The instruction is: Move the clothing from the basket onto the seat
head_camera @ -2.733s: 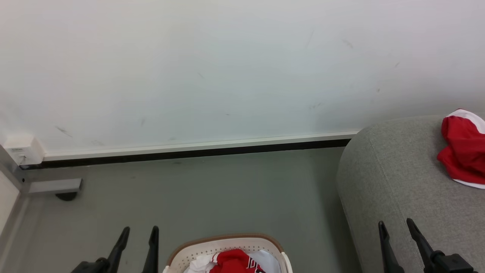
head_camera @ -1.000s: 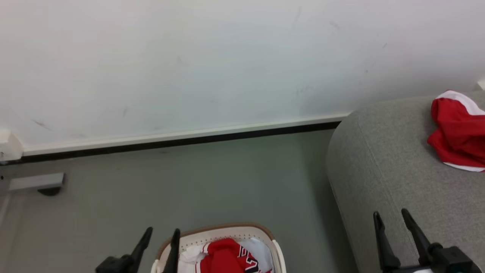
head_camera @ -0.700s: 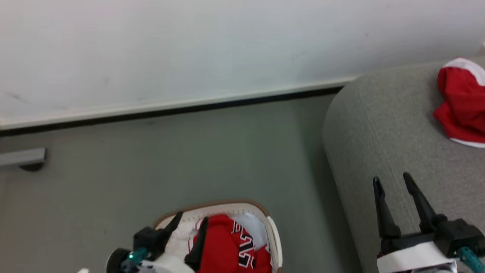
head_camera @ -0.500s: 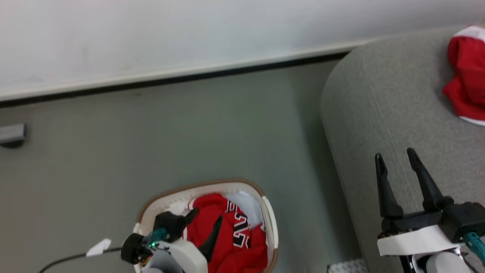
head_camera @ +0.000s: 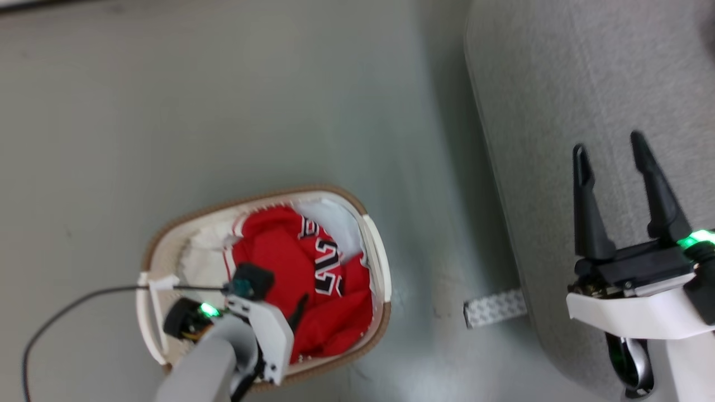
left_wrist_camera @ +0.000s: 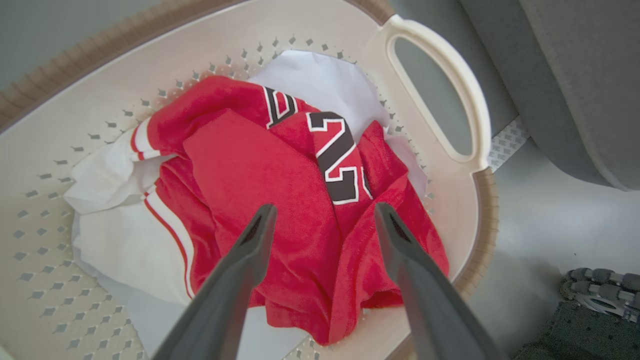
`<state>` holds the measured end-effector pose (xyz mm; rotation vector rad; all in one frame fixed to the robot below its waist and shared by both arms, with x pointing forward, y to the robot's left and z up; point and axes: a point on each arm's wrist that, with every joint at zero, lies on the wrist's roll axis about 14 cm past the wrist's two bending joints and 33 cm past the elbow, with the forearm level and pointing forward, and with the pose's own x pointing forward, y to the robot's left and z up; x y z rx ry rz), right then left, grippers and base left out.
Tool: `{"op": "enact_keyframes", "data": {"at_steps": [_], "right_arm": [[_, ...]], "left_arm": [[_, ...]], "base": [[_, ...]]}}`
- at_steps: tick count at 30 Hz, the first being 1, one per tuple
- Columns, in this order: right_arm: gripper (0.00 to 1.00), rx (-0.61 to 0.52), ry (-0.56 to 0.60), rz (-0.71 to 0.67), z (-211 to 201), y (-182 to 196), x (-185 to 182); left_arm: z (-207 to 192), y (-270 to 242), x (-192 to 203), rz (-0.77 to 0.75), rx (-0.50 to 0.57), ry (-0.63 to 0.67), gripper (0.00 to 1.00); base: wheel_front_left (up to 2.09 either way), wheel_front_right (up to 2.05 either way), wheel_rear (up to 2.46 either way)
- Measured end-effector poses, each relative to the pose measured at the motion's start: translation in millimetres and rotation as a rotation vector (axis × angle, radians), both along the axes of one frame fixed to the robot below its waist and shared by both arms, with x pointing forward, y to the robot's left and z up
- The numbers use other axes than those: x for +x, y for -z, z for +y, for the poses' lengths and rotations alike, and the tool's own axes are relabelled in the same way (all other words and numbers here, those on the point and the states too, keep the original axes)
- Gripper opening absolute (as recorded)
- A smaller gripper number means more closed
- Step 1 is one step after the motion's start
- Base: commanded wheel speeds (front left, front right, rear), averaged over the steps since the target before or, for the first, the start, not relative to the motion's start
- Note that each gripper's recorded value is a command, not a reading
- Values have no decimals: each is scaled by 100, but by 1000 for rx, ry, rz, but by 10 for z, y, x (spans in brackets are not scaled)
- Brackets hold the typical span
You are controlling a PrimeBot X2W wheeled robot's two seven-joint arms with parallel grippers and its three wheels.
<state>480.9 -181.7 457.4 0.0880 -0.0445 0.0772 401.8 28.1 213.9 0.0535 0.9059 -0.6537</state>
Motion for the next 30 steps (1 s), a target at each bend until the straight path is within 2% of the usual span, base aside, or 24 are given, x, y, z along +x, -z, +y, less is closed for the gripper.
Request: {"op": "enact_keyframes", "data": {"at_steps": [11, 24, 26, 28, 30], "right_arm": [[100, -30, 0, 17, -40, 349, 216], [100, -24, -13, 110, -8, 827, 198], [100, -25, -11, 118, -15, 844, 182], [100, -24, -10, 117, -18, 830, 179], [100, -23, -7, 112, -26, 798, 176]], "left_arm": [[28, 775, 315, 73, 25, -8, 100], [18, 1414, 269, 145, 50, 35, 100], [-10, 1414, 273, 136, 44, 44, 27], [-21, 1396, 271, 135, 46, 48, 0], [-37, 1351, 280, 125, 43, 53, 0]], "base": [[0, 0, 0], [0, 0, 0], [0, 0, 0], [0, 0, 0], [0, 0, 0]]}}
